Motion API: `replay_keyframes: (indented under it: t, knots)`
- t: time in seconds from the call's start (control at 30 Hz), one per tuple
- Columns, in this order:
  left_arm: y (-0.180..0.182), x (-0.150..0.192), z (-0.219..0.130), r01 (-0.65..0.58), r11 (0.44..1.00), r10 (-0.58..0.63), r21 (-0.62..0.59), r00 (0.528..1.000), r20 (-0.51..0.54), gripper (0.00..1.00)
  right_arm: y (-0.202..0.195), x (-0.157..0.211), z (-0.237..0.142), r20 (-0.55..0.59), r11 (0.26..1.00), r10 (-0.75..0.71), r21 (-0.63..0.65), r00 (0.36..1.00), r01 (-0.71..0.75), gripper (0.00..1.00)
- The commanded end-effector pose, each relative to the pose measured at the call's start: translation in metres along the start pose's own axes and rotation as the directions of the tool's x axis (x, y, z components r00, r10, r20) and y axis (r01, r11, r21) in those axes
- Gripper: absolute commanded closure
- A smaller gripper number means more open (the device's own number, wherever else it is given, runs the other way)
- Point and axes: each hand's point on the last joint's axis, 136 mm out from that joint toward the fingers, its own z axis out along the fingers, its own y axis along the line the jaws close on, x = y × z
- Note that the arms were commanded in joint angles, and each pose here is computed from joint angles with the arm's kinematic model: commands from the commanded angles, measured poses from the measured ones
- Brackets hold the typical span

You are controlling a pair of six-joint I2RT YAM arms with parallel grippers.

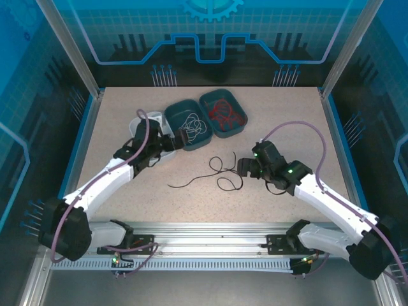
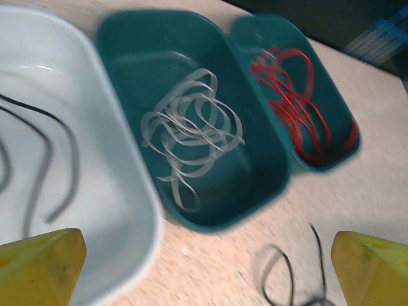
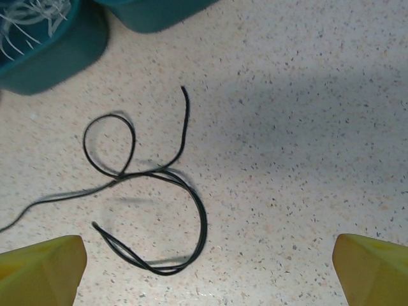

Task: Untangle the cables

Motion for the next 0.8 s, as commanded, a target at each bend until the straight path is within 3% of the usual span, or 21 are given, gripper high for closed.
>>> replay_keyframes:
  t: [0.0,0.17,0.47,0.77]
  knots:
    - [0.001,0.038,-0.003,-0.025,1.000,0.024,-0.014,0.996,-0.087,0.01,0.013,0.007,0.006,-0.049,0.998,-0.063,0.025,0.997,0.064,0.01]
    - [-0.004,0.060,-0.007,-0.014,1.000,0.014,0.000,0.995,-0.104,0.01,0.048,0.028,0.023,-0.146,0.985,-0.174,-0.031,0.974,0.171,0.16]
    - [0.001,0.050,-0.018,-0.012,1.000,0.012,-0.006,1.000,-0.011,0.01,0.083,0.060,0.053,-0.261,0.964,-0.235,-0.186,0.936,0.190,0.33]
    - [0.005,0.054,-0.017,-0.020,1.000,0.019,-0.017,1.000,-0.023,0.01,0.075,0.066,0.076,-0.307,0.966,-0.253,-0.121,0.917,0.226,0.43]
